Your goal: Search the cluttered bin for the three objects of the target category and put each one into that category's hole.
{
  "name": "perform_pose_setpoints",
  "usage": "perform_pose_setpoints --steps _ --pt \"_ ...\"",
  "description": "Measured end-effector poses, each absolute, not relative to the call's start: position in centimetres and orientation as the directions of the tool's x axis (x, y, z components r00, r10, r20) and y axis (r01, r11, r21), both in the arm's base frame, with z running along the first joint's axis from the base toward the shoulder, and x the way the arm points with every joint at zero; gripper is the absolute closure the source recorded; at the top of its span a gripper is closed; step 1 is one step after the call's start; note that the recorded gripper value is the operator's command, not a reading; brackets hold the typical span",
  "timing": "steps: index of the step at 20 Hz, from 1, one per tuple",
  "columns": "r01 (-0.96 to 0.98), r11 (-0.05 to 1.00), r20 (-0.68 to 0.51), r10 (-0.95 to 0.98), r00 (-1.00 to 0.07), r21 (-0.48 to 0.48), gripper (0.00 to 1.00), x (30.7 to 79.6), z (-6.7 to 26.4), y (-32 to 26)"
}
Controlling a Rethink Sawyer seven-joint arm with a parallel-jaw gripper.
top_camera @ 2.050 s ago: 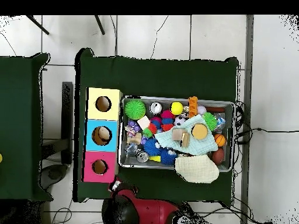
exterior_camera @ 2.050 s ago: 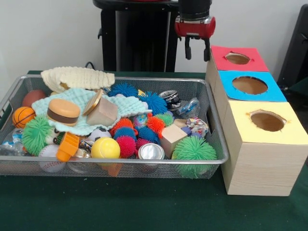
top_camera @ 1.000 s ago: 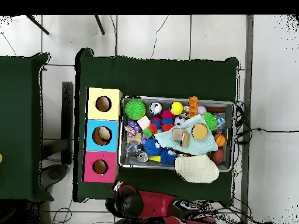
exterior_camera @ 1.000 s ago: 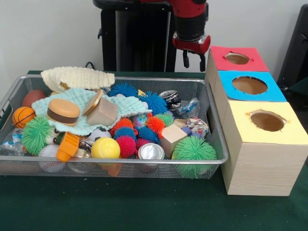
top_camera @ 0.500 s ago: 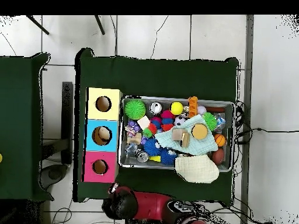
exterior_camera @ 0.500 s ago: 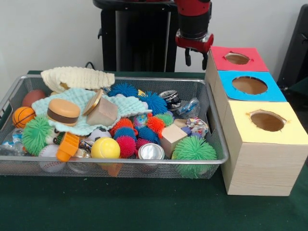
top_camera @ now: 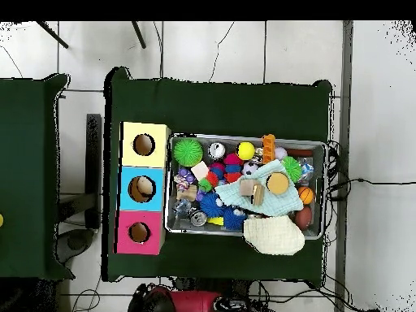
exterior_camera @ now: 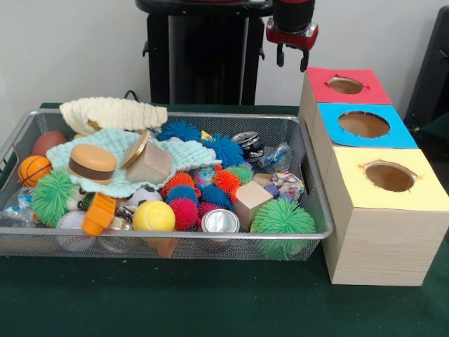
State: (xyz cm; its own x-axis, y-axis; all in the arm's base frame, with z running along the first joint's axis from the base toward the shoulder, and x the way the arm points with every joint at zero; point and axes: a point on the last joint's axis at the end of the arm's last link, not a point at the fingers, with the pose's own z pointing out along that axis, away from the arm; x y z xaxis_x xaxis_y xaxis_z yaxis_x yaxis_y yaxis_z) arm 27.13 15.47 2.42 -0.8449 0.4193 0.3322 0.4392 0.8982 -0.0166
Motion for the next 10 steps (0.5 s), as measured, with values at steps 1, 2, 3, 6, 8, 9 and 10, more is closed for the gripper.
perform_pose_setpoints --steps 1,2,3,6,8,9,10 --pt "0.44 0.898 0.34 0.42 -0.841 -0.02 0.0 26.8 2.4 15.5" --pt "0.44 0.898 0.349 0.42 -0.838 -0.024 0.0 26.4 2.3 15.5" --pt "0.443 0.896 0.354 0.422 -0.834 -0.025 0.0 26.2 2.2 15.5" --pt "0.462 0.887 0.356 0.439 -0.825 -0.023 0.0 26.1 1.8 15.1" --pt "0.482 0.876 0.351 0.458 -0.817 -0.02 0.0 26.3 1.6 14.6" --pt "0.491 0.871 0.349 0.466 -0.813 -0.018 0.0 26.5 1.5 14.3" --pt "0.5 0.866 0.346 0.474 -0.809 -0.017 0.0 26.6 1.5 14.1"
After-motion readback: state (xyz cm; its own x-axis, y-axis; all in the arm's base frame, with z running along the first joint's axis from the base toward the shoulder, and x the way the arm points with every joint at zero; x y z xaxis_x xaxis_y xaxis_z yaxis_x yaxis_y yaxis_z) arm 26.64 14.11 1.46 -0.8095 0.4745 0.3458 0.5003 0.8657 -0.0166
